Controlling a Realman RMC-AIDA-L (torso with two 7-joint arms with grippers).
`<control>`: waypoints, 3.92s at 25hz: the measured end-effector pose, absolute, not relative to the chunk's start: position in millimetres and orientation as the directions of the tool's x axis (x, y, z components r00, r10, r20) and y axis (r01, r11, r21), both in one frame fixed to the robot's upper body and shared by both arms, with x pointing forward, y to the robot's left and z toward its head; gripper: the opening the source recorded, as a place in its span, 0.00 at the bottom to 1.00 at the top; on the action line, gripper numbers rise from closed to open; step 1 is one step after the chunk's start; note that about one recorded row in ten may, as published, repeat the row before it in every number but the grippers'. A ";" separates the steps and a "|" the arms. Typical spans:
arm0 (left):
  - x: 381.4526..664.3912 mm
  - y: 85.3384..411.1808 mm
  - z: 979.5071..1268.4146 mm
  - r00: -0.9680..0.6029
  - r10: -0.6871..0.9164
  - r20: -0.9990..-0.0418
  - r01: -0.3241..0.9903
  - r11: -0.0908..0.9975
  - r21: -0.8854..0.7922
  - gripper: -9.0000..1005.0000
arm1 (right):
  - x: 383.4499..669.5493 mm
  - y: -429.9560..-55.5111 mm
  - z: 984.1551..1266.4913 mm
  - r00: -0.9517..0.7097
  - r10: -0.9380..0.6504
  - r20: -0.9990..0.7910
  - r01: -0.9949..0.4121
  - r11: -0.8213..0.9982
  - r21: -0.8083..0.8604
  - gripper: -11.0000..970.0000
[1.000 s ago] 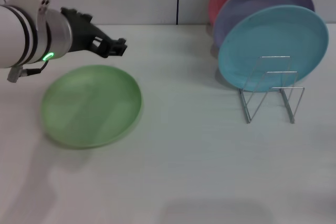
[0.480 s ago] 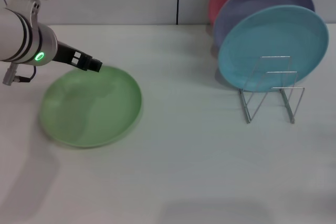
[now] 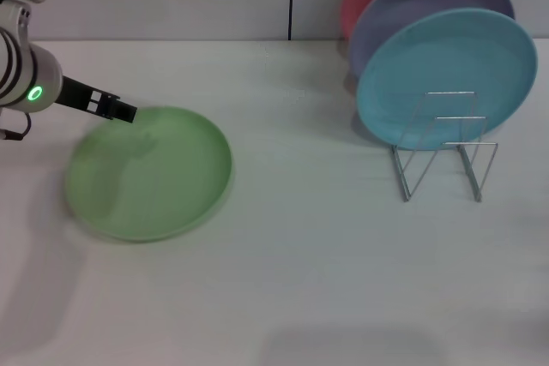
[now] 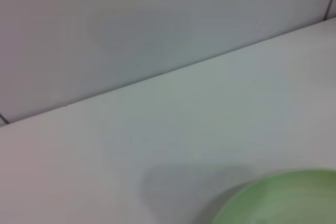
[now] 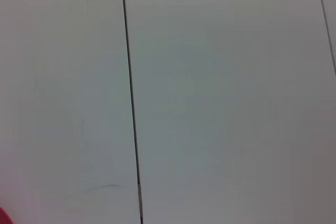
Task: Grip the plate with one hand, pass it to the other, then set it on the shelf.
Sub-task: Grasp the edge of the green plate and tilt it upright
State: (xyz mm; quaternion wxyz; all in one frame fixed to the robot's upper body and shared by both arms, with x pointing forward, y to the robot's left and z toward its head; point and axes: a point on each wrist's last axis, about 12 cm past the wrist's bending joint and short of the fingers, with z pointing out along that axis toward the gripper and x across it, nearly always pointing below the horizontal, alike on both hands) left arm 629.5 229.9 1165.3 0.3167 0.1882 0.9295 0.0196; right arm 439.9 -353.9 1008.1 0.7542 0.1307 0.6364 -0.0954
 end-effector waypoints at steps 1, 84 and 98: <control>629.4 230.6 1164.2 -0.732 0.360 -0.578 0.336 0.929 0.154 0.84 | 439.8 -353.9 1008.1 0.172 0.022 -0.985 0.310 0.948 0.075 0.86; 641.3 260.2 1116.0 -0.837 0.327 -0.440 0.306 0.945 0.120 0.82 | 441.9 -349.3 1006.8 0.156 0.019 -0.988 0.277 0.959 0.062 0.86; 640.6 259.6 1114.3 -0.838 0.333 -0.432 0.312 0.942 0.122 0.58 | 442.5 -348.9 1007.0 0.157 0.019 -0.987 0.275 0.959 0.062 0.86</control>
